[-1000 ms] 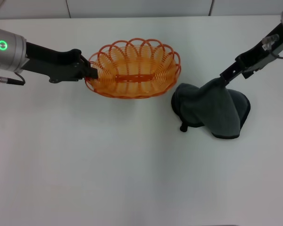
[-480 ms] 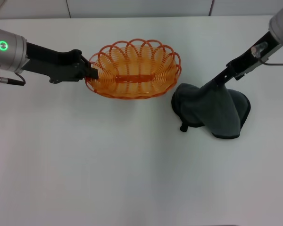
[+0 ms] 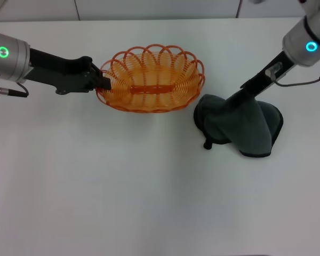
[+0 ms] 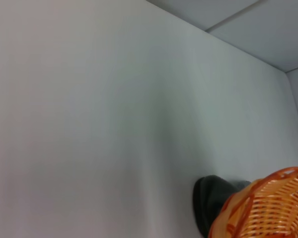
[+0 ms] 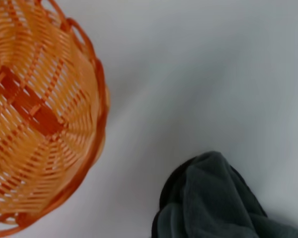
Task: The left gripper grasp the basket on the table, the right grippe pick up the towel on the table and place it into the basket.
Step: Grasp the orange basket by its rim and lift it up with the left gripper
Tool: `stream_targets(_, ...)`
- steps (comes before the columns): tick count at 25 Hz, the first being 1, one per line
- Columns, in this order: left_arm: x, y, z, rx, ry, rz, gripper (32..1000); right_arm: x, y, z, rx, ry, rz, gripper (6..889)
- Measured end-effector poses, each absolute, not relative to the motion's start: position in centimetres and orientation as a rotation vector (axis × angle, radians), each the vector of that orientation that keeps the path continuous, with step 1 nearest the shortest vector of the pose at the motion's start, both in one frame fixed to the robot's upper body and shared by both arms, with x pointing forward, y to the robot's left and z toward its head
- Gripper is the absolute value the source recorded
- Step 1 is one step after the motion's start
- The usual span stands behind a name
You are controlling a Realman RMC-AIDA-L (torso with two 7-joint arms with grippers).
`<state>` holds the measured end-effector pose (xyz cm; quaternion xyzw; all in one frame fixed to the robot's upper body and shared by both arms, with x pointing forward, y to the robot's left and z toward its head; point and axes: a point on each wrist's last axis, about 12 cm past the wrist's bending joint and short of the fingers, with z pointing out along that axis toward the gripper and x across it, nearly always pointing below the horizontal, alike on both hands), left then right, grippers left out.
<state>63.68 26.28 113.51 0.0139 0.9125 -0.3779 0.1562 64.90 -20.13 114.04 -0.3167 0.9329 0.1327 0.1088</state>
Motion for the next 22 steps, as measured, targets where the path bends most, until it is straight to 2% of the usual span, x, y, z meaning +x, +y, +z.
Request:
stream_targets(11,63.7,26.3,113.5,0.041,2.611,-1.08,87,64.4,-18.7,112.0,-1.035,2.725,0.304,860)
stream_targets(22,63.7,26.3,113.6,0.041,2.608,-1.08,87,64.5,-18.4,111.3,-1.051,2.701,0.281,859)
